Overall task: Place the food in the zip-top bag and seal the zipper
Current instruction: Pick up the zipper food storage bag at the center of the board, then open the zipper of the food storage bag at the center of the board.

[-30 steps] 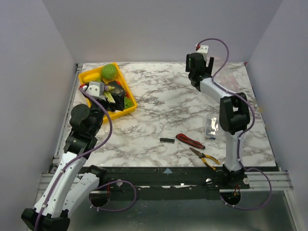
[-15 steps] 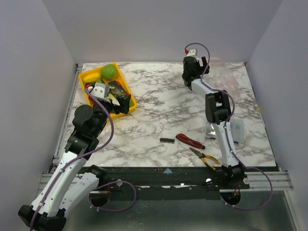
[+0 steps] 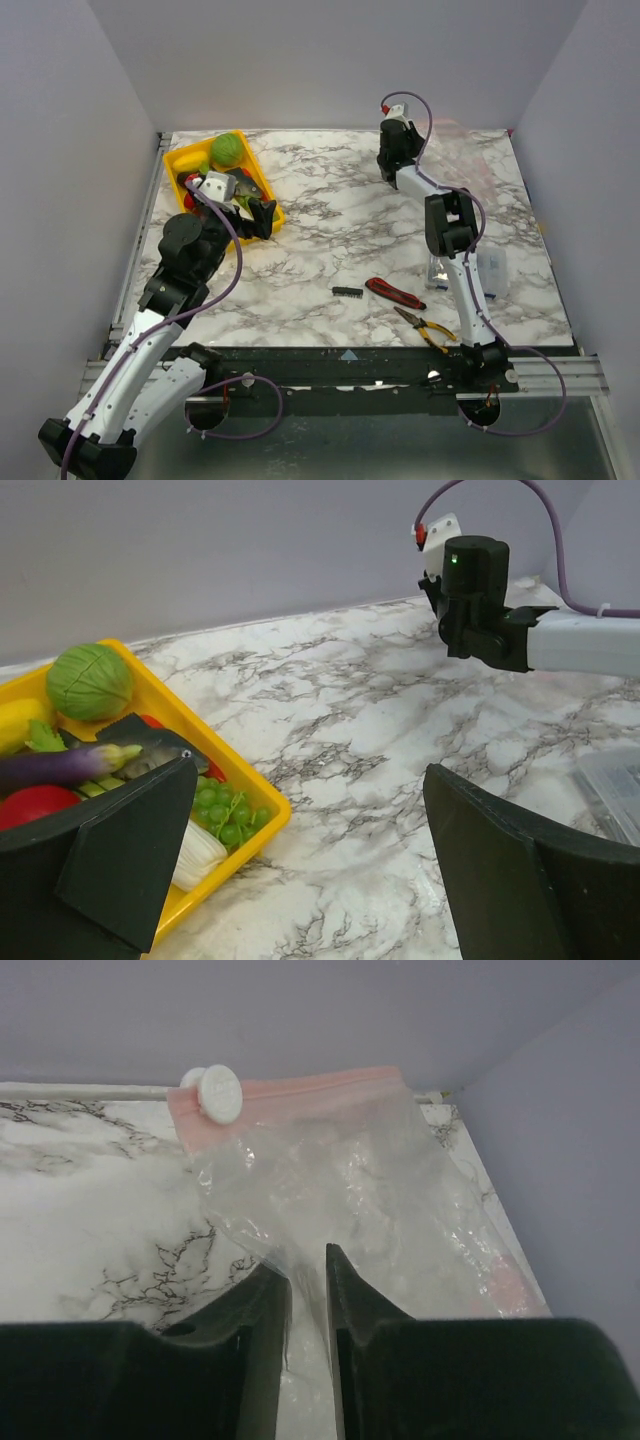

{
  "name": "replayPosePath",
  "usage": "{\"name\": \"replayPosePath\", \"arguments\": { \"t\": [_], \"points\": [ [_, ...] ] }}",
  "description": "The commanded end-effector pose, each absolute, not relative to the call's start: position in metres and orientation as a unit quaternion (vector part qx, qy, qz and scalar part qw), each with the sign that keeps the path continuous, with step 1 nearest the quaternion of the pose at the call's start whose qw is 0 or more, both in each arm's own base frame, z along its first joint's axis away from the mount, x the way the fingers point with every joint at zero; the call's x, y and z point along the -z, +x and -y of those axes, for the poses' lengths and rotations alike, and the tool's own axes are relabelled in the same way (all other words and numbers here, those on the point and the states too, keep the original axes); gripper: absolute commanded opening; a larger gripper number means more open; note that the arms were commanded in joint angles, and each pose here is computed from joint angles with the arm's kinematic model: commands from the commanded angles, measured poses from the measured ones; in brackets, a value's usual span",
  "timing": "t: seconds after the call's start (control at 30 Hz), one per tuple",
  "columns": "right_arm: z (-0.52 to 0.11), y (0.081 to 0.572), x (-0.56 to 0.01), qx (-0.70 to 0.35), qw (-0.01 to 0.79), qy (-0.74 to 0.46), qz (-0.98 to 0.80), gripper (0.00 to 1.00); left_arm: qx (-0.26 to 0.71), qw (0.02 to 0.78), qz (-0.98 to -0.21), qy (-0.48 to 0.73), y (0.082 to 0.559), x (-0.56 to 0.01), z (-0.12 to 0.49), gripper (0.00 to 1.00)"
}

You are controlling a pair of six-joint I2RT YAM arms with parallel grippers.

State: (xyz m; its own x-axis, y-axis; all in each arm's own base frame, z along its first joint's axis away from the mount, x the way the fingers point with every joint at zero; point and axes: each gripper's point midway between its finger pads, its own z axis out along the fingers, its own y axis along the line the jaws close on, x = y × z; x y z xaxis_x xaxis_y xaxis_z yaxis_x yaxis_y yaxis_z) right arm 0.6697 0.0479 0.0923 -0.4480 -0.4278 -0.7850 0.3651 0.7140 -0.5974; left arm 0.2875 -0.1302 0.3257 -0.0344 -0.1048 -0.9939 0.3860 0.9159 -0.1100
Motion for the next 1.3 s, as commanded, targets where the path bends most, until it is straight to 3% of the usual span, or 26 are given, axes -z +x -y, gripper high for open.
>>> {"name": "replayPosePath", "arguments": {
  "t": [0.0,0.03,0.07,0.27,0.77,1.07,1.2,1.27],
  "points": [
    [-0.043,0.666,-0.107,0.389,0.537,0.003,-0.748,0.15,0.179,0.695,-0.690,0.097,0.288,-0.337,0.130,0.99],
    [-0.043,0.665,-0.110,0.388,0.539,0.004,-0.748,0.04,0.181,0.693,-0.691,0.098,0.288,-0.336,0.132,0.98],
    [-0.046,0.662,-0.113,0.384,0.539,0.000,-0.750,0.00,0.183,0.691,-0.692,0.098,0.288,-0.335,0.133,0.99],
    [-0.084,0.625,-0.134,0.321,0.561,-0.024,-0.763,0.00,0.201,0.680,-0.699,0.100,0.290,-0.330,0.141,0.99],
    [-0.198,0.488,-0.166,-0.045,0.600,-0.009,-0.799,0.00,0.313,0.628,-0.708,0.078,0.278,-0.323,0.176,0.99],
    [-0.221,0.414,-0.183,-0.204,0.591,-0.027,-0.780,0.00,0.429,0.499,-0.753,0.006,0.274,-0.318,0.203,0.99],
    [-0.228,0.391,-0.189,-0.252,0.594,-0.037,-0.764,0.00,0.511,0.402,-0.757,-0.068,0.291,-0.314,0.212,0.98],
    [-0.233,0.381,-0.191,-0.268,0.600,-0.051,-0.752,0.00,0.558,0.332,-0.755,-0.092,0.301,-0.303,0.221,0.91]
  ]
}}
